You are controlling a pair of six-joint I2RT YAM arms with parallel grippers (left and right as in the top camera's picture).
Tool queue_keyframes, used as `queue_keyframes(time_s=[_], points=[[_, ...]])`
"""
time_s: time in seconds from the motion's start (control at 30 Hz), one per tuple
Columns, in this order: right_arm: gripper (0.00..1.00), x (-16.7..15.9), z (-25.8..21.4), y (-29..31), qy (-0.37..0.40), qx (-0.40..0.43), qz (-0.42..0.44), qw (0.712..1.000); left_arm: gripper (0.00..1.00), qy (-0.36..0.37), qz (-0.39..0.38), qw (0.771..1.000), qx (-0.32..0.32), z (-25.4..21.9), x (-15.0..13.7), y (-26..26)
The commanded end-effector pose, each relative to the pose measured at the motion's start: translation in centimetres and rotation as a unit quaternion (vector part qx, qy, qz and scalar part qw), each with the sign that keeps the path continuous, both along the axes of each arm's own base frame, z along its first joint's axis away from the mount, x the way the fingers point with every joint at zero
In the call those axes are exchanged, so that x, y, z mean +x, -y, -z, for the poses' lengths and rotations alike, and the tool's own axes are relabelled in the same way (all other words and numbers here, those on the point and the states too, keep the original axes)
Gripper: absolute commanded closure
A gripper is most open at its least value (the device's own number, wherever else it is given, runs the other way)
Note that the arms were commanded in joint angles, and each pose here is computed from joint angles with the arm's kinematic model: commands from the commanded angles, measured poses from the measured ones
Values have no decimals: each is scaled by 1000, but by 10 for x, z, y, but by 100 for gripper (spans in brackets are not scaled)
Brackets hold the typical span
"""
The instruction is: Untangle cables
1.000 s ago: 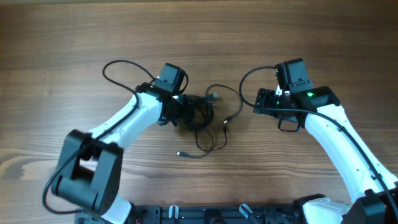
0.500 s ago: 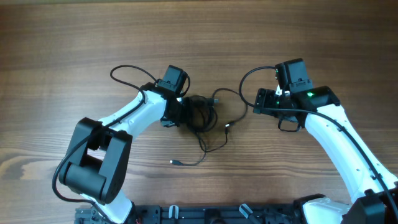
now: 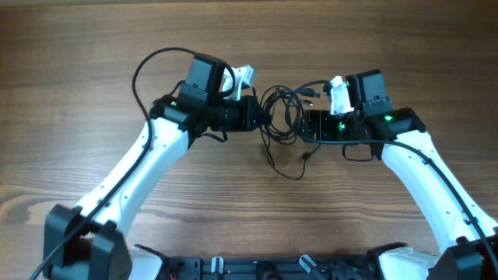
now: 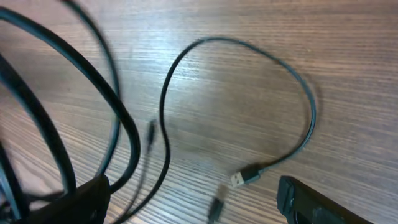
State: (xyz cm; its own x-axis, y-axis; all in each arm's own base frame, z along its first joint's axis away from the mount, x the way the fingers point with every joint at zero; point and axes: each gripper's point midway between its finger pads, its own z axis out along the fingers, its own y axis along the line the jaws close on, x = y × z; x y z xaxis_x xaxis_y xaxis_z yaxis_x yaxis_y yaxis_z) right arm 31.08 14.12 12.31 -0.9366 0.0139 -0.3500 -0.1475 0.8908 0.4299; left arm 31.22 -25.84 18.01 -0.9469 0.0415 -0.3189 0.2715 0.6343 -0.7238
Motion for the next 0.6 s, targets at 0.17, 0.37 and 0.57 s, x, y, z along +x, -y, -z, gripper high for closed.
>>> queue_keyframes(time_s=[0.17,0.37,0.57], points=[[14,12,-17,-8,32,25,0,999,96,14,51,997,-55,-31,-17,12],[5,4,-27,-27,20,83,-29,996,96,2,27,999,-17,-17,-15,3],[5,5,-40,-41,40,124,-63,989,96,-3,36,999,-28,-20,-19,5]])
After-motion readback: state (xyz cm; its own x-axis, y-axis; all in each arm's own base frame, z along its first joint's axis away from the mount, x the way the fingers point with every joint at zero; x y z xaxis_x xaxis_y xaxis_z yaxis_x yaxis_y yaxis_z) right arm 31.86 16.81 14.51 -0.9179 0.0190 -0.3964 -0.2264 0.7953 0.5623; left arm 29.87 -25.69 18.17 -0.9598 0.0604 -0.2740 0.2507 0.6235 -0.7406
